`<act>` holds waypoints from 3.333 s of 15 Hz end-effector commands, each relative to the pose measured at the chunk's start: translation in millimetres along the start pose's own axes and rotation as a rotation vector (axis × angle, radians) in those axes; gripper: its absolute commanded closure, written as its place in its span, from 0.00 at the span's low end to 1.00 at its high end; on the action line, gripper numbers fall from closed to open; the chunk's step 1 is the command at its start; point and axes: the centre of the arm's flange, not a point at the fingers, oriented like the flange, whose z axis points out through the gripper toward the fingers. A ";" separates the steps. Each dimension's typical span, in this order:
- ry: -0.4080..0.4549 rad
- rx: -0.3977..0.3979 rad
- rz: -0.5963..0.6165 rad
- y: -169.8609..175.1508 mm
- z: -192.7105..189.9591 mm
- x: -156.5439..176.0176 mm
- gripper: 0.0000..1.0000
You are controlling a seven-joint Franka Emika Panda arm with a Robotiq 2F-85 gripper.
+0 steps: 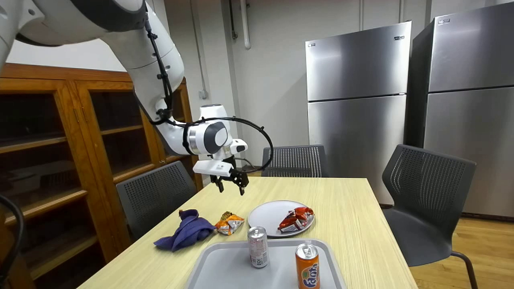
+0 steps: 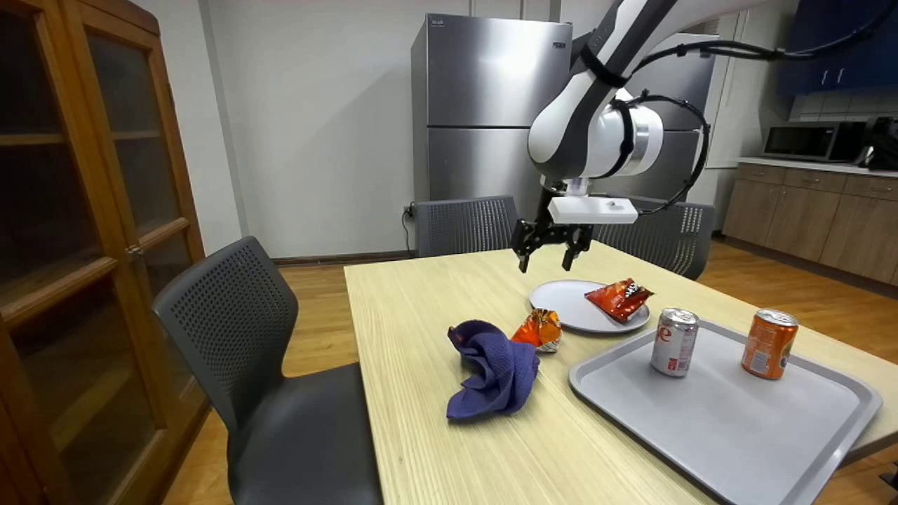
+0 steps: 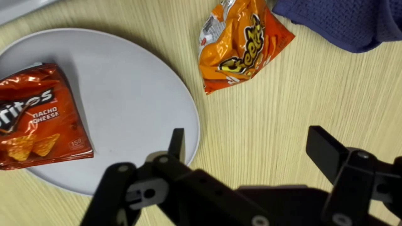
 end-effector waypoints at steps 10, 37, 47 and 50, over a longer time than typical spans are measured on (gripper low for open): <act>0.045 -0.058 0.116 77.6 -23.5 15.5 0.00; 0.156 -0.068 0.182 153.4 -40.3 37.3 0.00; 0.137 -0.054 0.312 201.9 -3.8 41.2 0.00; 0.120 -0.059 0.329 206.6 9.5 41.3 0.00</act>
